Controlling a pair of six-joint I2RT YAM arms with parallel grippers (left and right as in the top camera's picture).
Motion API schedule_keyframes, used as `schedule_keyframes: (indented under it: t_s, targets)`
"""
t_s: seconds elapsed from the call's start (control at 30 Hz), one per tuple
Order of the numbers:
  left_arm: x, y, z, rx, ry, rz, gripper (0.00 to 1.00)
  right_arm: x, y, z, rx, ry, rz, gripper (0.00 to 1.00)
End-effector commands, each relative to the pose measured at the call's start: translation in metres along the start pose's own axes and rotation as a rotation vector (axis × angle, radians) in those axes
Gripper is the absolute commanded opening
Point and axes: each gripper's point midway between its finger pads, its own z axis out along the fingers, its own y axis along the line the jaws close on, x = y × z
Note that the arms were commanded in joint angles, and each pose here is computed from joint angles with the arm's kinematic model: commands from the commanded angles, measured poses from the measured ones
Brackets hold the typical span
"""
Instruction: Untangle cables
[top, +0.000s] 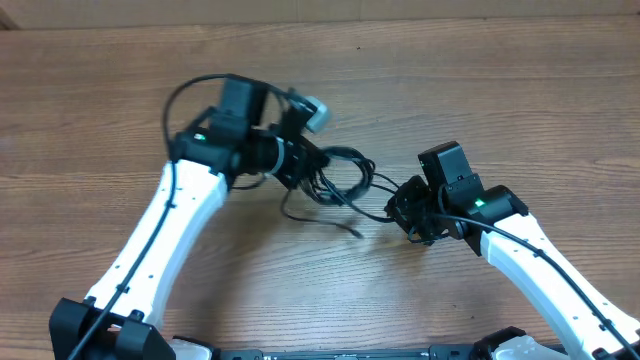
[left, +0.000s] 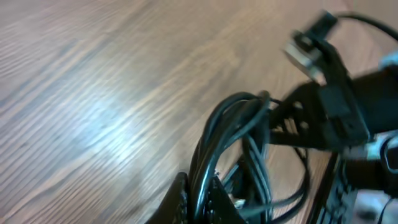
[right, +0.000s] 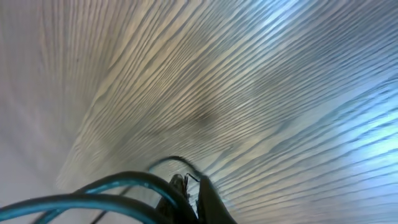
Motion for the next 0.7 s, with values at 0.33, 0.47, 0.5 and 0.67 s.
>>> schedule_keyframes:
  t_s: [0.33,0.47,0.5,0.67]
  targets:
    - [-0.017,0.040,-0.039,-0.060,-0.115,-0.129,0.04,-0.070,-0.058,-0.014,0.196,-0.277,0.130,0.13]
    - [-0.019,0.030,-0.039,-0.002,-0.124,-0.111,0.04,-0.078,-0.061,-0.018,0.216,-0.328,0.128,0.24]
    - [-0.019,0.027,-0.039,0.016,-0.127,-0.110,0.04,-0.078,-0.061,-0.018,0.214,-0.328,0.128,0.28]
    - [-0.020,0.022,-0.039,0.046,-0.128,-0.112,0.04,-0.082,-0.053,-0.018,0.197,-0.333,0.028,0.53]
